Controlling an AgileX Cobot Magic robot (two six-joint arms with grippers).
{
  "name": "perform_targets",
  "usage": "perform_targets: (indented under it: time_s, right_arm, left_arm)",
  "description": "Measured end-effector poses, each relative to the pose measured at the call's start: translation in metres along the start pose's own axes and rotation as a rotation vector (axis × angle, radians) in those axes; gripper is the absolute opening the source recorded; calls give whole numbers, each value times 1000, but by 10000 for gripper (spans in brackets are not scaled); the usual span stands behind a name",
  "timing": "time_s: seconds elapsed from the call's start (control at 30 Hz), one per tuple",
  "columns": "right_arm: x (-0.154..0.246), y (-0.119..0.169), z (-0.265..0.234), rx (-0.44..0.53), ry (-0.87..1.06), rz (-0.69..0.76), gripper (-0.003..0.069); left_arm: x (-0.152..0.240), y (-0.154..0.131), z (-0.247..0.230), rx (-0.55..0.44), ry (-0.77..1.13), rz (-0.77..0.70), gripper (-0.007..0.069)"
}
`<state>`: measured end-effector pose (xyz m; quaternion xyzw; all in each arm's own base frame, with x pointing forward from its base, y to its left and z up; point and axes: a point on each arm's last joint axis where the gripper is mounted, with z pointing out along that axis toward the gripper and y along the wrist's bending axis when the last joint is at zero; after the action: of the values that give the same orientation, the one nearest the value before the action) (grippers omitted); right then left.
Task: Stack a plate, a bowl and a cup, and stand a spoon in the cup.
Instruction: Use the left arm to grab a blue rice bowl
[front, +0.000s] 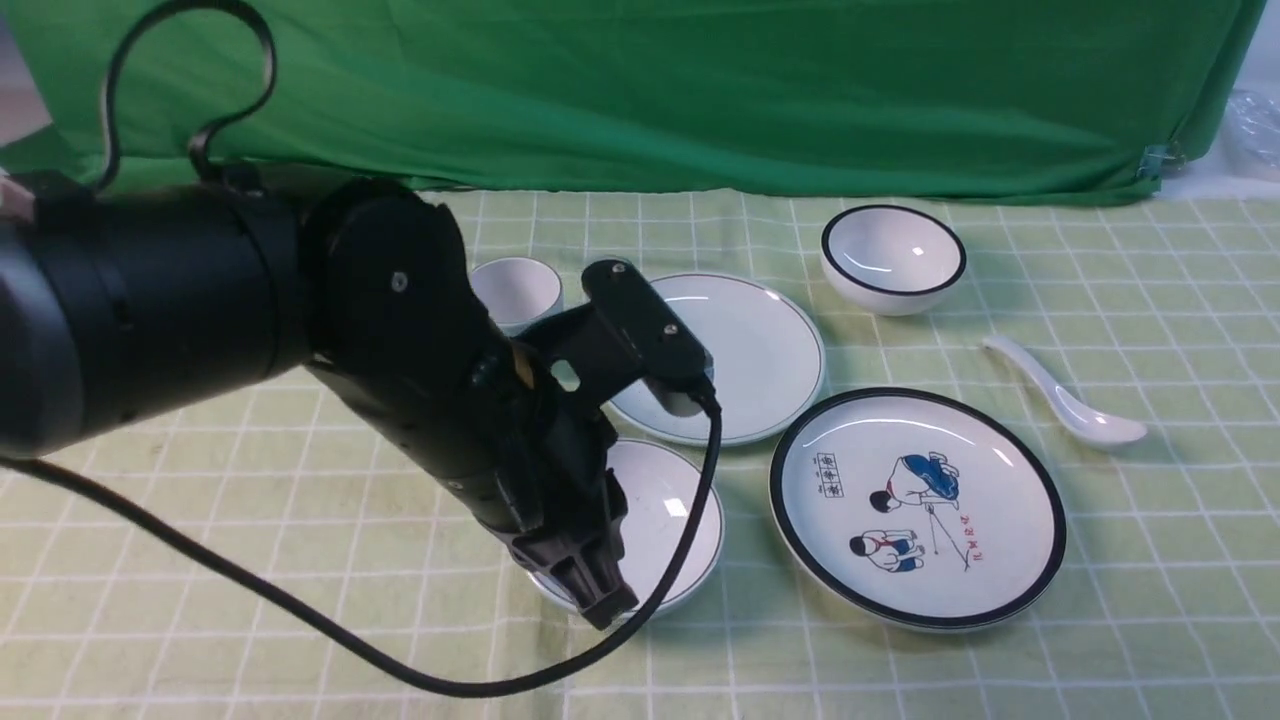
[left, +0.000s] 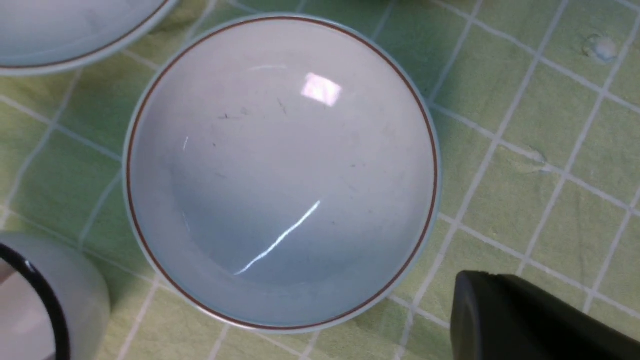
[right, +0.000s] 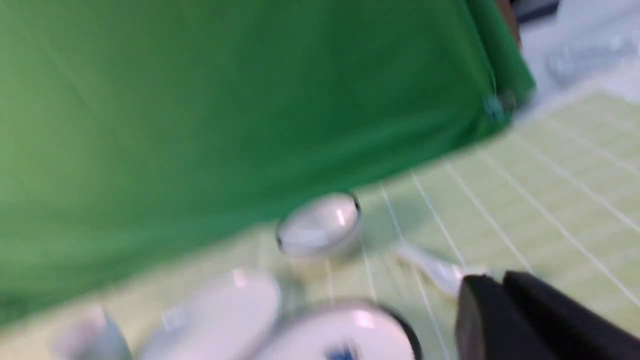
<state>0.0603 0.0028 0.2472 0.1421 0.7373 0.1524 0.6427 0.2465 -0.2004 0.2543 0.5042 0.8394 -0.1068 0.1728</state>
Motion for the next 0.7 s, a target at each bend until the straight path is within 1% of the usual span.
perform_targets:
  time_s: [0.03, 0.1, 0.17, 0.2, 0.23, 0.27, 0.3, 0.33, 0.37, 0.4, 0.43, 0.5, 0.57, 0.6, 0.63, 0.67, 0.7]
  right_arm:
    - [-18, 11, 0, 11, 149, -102, 34]
    - [-36, 24, 5, 20, 372, -252, 32]
    - [-52, 35, 8, 17, 564, -362, 35]
    - [-60, 42, 13, 1, 688, -439, 36]
    - [-61, 43, 14, 2, 702, -447, 36]
    - [-65, 48, 20, -16, 768, -499, 36]
    - [-69, 52, 24, -32, 787, -528, 37]
    - [-69, 52, 25, -32, 792, -531, 37]
    - [-72, 54, 28, -45, 784, -552, 38]
    - [-73, 55, 30, -49, 777, -557, 37]
    - [-73, 55, 30, -49, 777, -558, 37]
    - [-74, 56, 31, -54, 758, -564, 37]
    - [-74, 56, 31, -57, 756, -568, 39]
    - [-74, 56, 31, -58, 756, -572, 39]
    - [-74, 56, 31, -58, 756, -572, 39]
    - [-74, 56, 31, -59, 759, -575, 39]
    - [-74, 56, 31, -59, 759, -577, 39]
  left_arm:
    - [-5, 3, 2, 6, 25, 12, 20]
    - [-11, 6, 4, 14, 48, 20, 20]
    - [-15, 9, 8, 19, 60, 28, 20]
    - [-15, 10, 14, 27, 73, 52, 24]
    - [-15, 10, 14, 27, 73, 52, 25]
    - [-15, 11, 20, 36, 87, 73, 39]
    - [-14, 12, 26, 47, 101, 85, 61]
    - [-15, 12, 27, 49, 100, 85, 66]
    - [-15, 13, 36, 65, 109, 81, 124]
    - [-15, 12, 40, 78, 108, 72, 167]
    - [-15, 12, 41, 84, 108, 67, 176]
    - [-17, 8, 53, 101, 119, 79, 299]
    - [-20, 3, 64, 61, 139, 150, 384]
    - [-21, 1, 67, 42, 144, 170, 411]
    - [-21, 1, 68, 31, 149, 181, 417]
    - [-23, 0, 77, -15, 160, 211, 454]
    - [-23, 1, 82, -34, 167, 217, 465]
